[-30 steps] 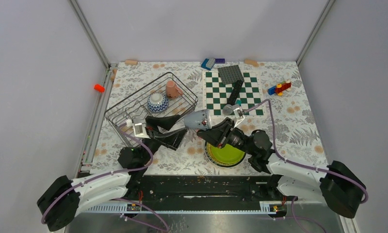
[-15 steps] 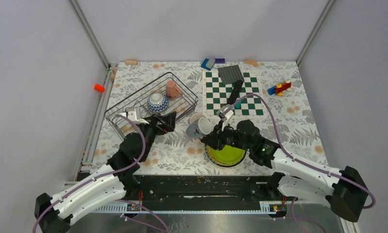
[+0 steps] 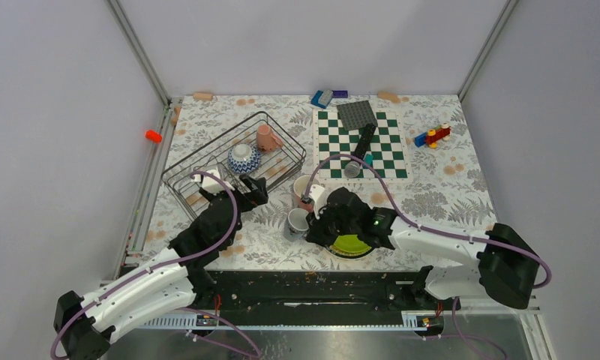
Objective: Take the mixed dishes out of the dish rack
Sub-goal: Place the cup at the center of the board.
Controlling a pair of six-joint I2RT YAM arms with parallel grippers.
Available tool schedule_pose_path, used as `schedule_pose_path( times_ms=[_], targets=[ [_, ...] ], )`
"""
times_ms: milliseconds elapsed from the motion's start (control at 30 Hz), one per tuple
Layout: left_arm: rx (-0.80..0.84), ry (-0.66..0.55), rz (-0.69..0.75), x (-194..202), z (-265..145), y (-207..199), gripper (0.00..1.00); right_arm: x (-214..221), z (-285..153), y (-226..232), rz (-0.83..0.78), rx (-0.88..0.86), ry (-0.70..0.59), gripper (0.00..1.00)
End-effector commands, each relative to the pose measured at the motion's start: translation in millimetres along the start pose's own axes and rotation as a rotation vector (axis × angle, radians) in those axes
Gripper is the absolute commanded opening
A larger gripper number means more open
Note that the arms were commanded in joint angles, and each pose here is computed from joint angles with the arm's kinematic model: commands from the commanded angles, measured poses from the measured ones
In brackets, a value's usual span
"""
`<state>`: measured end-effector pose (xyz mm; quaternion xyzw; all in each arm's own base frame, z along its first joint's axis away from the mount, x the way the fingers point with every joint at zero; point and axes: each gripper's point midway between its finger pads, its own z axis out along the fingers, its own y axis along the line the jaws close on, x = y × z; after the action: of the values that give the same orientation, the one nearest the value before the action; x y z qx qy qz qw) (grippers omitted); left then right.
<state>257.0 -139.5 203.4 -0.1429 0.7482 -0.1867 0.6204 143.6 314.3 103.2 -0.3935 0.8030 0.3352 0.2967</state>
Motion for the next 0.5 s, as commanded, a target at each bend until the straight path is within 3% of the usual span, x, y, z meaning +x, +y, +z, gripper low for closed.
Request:
schedule_pose_path(
  times_ms=[0,467],
  targets=[
    [-0.007,-0.054,-0.017,-22,1,-8,0.99,-30,10,-6,-0.066,0.063,-0.042,0.02],
    [0.004,-0.021,0.010,-16,6,-15,0.99,-20,35,-41,-0.140,0.242,0.028,0.10]
  ],
)
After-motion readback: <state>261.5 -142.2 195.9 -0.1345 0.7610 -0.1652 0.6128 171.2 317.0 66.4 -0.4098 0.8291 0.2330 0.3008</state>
